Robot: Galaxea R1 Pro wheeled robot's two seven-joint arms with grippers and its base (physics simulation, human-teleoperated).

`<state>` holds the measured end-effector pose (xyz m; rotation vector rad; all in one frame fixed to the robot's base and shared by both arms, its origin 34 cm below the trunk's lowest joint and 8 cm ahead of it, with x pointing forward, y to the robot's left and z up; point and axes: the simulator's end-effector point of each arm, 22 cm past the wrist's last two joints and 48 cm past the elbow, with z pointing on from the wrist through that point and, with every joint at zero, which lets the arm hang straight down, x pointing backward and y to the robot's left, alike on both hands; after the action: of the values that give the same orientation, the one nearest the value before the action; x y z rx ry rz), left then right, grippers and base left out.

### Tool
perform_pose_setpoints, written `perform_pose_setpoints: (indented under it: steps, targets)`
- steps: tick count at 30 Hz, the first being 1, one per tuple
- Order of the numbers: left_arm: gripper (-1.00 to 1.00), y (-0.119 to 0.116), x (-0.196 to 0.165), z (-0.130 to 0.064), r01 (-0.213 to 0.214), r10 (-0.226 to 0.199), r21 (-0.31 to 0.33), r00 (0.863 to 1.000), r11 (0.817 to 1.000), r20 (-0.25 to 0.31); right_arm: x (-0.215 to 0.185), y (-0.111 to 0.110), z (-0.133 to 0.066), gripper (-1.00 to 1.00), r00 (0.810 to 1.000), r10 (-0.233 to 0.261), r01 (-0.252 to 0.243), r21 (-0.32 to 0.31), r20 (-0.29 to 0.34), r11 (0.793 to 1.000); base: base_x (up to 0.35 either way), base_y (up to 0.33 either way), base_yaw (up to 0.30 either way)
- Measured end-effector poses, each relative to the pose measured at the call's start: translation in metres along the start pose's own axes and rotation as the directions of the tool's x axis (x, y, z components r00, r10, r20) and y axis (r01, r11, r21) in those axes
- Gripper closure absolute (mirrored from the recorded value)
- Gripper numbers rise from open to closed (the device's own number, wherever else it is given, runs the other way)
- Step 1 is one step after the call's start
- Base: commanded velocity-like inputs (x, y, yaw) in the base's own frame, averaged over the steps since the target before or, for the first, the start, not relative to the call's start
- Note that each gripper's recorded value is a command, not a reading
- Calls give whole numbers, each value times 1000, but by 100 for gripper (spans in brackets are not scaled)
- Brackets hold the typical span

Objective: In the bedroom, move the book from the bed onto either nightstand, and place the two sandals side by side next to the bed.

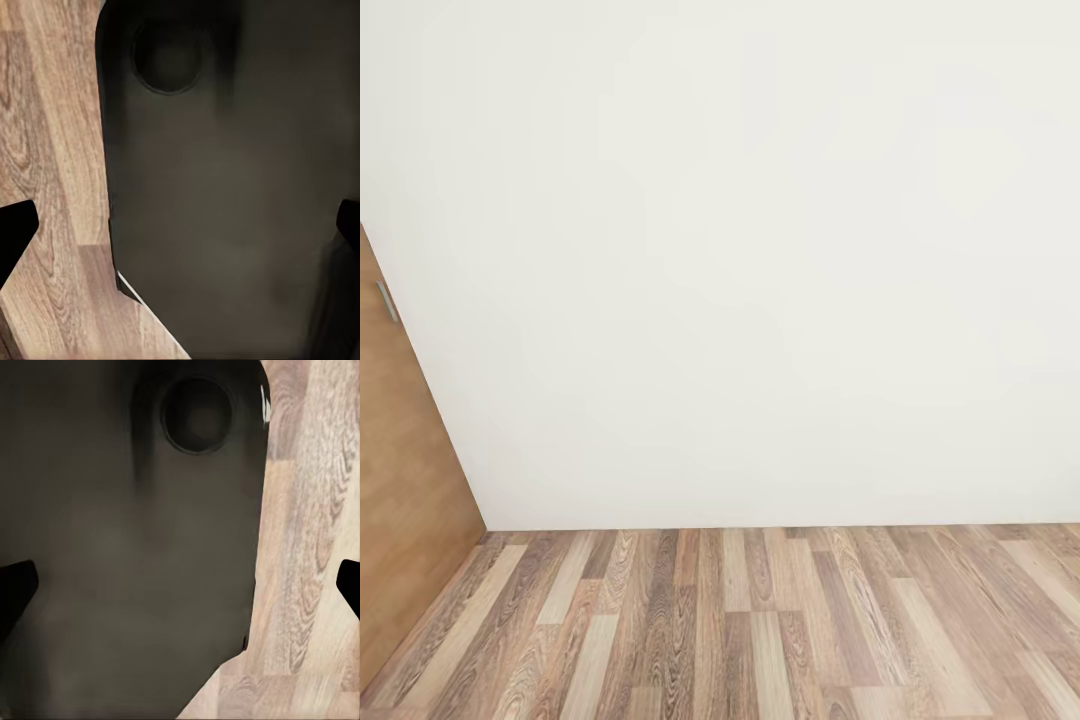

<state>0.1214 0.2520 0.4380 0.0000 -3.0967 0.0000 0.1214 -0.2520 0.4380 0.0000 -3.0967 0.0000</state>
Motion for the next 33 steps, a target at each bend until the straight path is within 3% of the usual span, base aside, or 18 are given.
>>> perform_pose_setpoints:
  steps: [33]
  targets:
    - [-100,-1,-36,-1,-3,3,2,997,1000,76,-4,-3,0,-100,1000,10,-10,4,6,1000,0,0,0]
